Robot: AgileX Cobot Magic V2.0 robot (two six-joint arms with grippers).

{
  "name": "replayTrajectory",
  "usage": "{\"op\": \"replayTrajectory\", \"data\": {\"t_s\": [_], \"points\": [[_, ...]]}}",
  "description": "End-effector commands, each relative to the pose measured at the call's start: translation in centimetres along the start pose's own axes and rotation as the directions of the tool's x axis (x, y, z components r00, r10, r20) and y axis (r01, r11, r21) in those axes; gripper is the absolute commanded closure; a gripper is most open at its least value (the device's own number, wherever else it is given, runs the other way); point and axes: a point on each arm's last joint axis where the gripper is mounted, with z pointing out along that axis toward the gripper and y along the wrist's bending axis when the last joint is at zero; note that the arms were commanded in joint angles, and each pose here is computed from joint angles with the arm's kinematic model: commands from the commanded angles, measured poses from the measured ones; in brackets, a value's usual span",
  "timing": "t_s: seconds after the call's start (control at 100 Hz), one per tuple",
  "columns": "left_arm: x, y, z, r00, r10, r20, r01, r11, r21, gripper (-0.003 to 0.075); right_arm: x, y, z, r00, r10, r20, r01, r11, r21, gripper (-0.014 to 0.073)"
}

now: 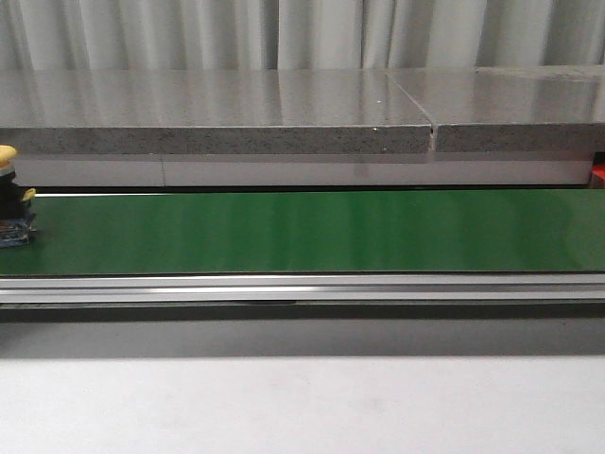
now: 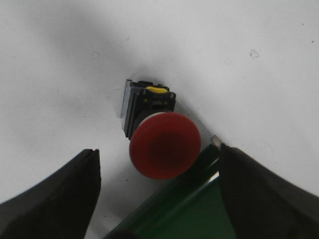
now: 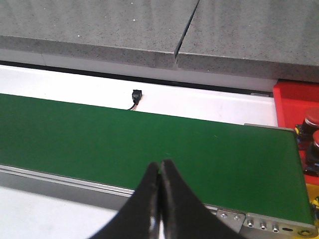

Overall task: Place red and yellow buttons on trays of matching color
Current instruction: 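Lower the left gripper onto a red button in the pile and grasp it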

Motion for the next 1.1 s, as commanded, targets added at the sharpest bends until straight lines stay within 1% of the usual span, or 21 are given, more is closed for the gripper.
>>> {"op": "replayTrajectory", "data": {"t_s": [0.0, 0.22, 0.27, 0.34, 0.53, 0.63, 0.72, 0.83, 0.88, 0.96, 1.09], "points": [[0.0, -0.8, -2.2, 0.998, -0.002, 0.056, -0.001, 0.999, 0.048, 0.0229, -1.5, 0.0, -0.3, 0.995, -0.017, 0.098, 0.017, 1.0, 0.0, 0.0661], [-0.5, -0.9, -1.1, 0.998, -0.008, 0.07, 0.004, 0.999, 0.053, 0.023, -1.5, 0.0, -0.3, 0.995, -0.017, 0.098, 0.017, 1.0, 0.0, 0.0661], [-0.6, -0.9, -1.0, 0.997, -0.01, 0.075, 0.005, 0.998, 0.057, 0.0239, -1.5, 0.0, -0.3, 0.995, -0.017, 0.098, 0.017, 1.0, 0.0, 0.0661], [-0.7, -0.9, -1.0, 0.996, -0.01, 0.083, 0.005, 0.998, 0.061, 0.0285, -1.5, 0.0, -0.3, 0.995, -0.017, 0.098, 0.017, 1.0, 0.0, 0.0661], [-0.8, -1.0, -1.0, 0.996, -0.004, 0.09, -0.001, 0.998, 0.063, 0.0463, -1.5, 0.0, -0.3, 0.995, -0.017, 0.098, 0.017, 1.0, 0.0, 0.0661], [-0.7, -1.0, -1.1, 0.996, 0.012, 0.09, -0.018, 0.998, 0.061, 0.0511, -1.5, 0.0, -0.3, 0.995, -0.017, 0.098, 0.017, 1.0, 0.0, 0.0661], [-0.5, -1.0, -1.6, 0.994, 0.055, 0.094, -0.06, 0.997, 0.057, 0.0517, -1.5, 0.0, -0.3, 0.995, -0.017, 0.098, 0.017, 1.0, 0.0, 0.0661], [-0.2, -0.9, -3.2, 0.981, 0.136, 0.137, -0.143, 0.989, 0.039, 0.0517, -1.5, 0.0, -0.3, 0.995, -0.017, 0.098, 0.017, 1.0, 0.0, 0.0661], [0.0, -0.9, -4.3, 0.97, 0.176, 0.166, -0.183, 0.983, 0.028, 0.0517, -1.5, 0.0, -0.3, 0.995, -0.017, 0.098, 0.017, 1.0, 0.0, 0.0661], [0.5, -0.9, -6.5, 0.939, 0.26, 0.225, -0.268, 0.964, 0.003, 0.0517, -1.5, 0.0, -0.3, 0.995, -0.017, 0.098, 0.017, 1.0, 0.0, 0.0661], [2.1, -0.5, -9.6, 0.9, 0.336, 0.276, -0.341, 0.94, -0.033, 0.0522, -1.5, 0.0, -0.3, 0.995, -0.017, 0.098, 0.017, 1.0, 0.0, 0.0661]]}}
